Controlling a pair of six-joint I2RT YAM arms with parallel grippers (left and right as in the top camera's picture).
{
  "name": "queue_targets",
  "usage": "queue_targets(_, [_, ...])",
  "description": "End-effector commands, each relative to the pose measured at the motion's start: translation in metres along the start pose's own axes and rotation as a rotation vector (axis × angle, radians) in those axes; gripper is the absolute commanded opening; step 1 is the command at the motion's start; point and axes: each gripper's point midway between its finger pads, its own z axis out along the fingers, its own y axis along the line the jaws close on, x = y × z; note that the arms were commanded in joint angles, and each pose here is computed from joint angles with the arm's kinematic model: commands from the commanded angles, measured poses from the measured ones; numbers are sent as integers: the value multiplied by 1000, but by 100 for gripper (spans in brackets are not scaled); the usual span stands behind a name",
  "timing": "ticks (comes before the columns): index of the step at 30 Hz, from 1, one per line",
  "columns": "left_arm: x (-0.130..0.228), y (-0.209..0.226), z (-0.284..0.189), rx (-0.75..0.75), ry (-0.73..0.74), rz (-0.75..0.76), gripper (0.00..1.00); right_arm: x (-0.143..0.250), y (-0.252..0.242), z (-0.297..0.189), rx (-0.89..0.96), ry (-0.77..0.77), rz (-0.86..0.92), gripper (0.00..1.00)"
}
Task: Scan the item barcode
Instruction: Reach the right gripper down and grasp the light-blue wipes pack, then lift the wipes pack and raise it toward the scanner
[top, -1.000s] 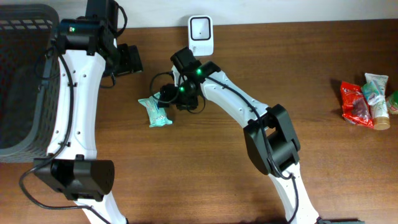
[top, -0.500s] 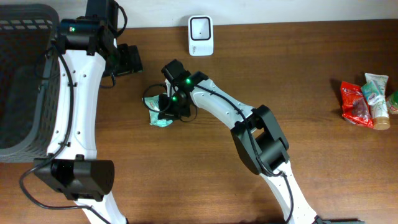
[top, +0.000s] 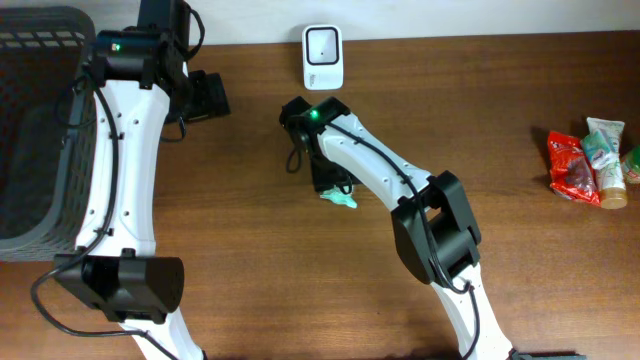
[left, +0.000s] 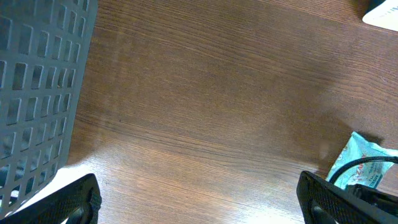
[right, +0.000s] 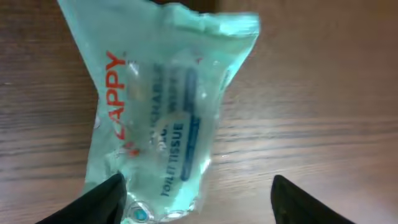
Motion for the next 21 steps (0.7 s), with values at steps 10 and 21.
queue_targets(10, [1, 0, 1, -8, 2, -4, 99, -5, 24, -14, -8, -87, -184, 74])
queue_targets(21, [1, 0, 1, -8, 2, -3, 99, 10, 32, 35, 10, -44, -223, 72])
